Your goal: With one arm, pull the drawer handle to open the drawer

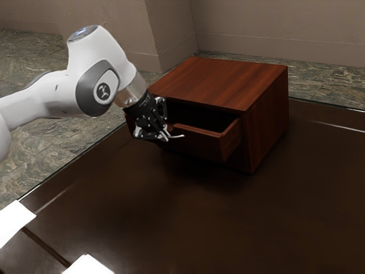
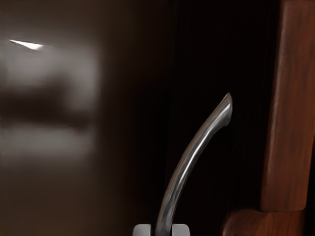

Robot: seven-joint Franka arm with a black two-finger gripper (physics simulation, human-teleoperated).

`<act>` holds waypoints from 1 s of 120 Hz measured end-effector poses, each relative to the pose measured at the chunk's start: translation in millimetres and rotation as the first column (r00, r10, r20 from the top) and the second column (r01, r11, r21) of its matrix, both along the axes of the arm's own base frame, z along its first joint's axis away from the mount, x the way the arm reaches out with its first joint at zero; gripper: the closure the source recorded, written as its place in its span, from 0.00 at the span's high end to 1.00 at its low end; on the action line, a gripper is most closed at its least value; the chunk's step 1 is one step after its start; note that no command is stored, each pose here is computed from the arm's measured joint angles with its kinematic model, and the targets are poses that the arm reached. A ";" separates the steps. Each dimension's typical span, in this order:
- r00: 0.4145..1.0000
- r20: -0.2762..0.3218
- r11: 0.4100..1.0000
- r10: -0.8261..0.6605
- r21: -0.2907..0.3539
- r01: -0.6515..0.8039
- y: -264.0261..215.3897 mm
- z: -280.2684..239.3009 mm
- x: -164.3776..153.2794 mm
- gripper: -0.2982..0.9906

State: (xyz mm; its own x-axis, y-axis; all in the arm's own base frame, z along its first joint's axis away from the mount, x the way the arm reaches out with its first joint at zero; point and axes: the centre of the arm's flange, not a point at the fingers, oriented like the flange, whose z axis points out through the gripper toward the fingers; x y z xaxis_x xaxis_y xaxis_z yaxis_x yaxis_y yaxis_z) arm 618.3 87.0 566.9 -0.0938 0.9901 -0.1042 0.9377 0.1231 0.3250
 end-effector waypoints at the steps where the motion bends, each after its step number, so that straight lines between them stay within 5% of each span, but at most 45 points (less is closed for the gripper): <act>1: 1.000 0.000 1.000 0.000 0.000 0.000 0.0 -0.2 -0.7 0.16; 120: 0.999 0.027 0.999 0.019 -0.034 -0.018 1.9 -4.5 -77.7 0.16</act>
